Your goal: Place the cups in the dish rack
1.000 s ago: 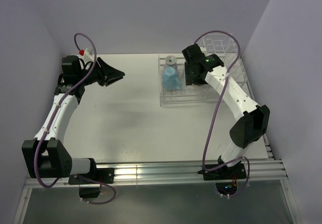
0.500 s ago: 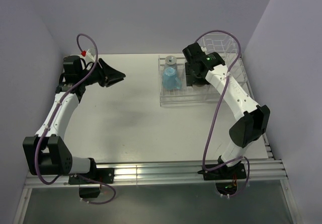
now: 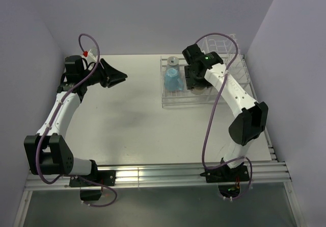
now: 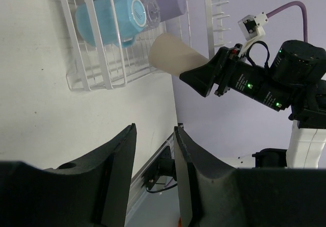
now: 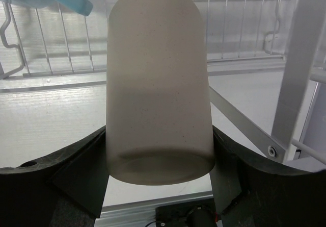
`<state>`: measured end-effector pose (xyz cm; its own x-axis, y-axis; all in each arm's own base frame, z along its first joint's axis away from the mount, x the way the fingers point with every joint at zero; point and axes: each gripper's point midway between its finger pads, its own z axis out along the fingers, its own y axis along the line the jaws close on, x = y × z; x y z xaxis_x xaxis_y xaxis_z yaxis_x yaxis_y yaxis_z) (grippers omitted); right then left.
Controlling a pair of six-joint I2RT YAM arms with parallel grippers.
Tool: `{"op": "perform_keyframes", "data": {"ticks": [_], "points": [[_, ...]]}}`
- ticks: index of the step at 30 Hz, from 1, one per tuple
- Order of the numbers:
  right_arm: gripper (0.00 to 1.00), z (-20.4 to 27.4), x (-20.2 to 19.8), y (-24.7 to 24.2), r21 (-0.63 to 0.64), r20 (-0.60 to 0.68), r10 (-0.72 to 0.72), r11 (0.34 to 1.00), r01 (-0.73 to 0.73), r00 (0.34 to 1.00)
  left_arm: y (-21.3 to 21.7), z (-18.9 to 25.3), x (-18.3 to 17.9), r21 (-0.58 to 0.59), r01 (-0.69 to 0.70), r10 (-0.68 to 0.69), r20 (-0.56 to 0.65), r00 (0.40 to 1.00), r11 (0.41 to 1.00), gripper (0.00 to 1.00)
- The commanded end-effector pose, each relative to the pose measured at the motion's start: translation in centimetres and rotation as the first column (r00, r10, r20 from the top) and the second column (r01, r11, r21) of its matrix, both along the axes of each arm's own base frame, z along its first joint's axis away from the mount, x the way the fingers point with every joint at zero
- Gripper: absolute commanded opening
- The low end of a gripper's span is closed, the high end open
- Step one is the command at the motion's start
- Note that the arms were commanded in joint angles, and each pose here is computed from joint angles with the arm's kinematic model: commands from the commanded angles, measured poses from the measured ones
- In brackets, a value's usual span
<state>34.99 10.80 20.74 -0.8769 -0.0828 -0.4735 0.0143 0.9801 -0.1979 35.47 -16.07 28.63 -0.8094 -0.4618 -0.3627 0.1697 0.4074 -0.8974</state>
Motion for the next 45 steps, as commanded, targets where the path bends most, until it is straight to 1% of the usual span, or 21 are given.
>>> {"op": "perform_keyframes", "data": {"ticks": [1,19,25,37,45], "points": [[0.04,0.7,0.7,0.1,0.007,0.013,0.005,1.0,-0.005,1.0,-0.2,1.7,0.2,-0.002,0.03,-0.03,0.071,0.997,1.0,0.41],[0.05,-2.6,2.2,1.8,0.035,-0.054,0.032,0.999,-0.03,0.998,-0.2,0.6,0.4,0.001,0.025,-0.025,0.048,0.999,1.0,0.41],[0.08,-3.1,2.4,2.1,0.042,-0.064,0.036,0.999,-0.033,0.997,-0.1,0.4,0.5,0.004,0.025,-0.025,0.045,0.999,1.0,0.41],[0.23,-3.1,2.6,2.0,0.034,-0.056,0.028,0.999,-0.026,0.998,-0.1,0.0,0.6,0.004,0.025,-0.025,0.035,0.999,1.0,0.41],[0.38,-3.4,2.7,2.0,0.031,-0.064,0.025,0.999,-0.023,0.998,-0.1,-0.2,0.6,0.008,0.023,-0.024,0.032,0.999,1.0,0.41]]}}
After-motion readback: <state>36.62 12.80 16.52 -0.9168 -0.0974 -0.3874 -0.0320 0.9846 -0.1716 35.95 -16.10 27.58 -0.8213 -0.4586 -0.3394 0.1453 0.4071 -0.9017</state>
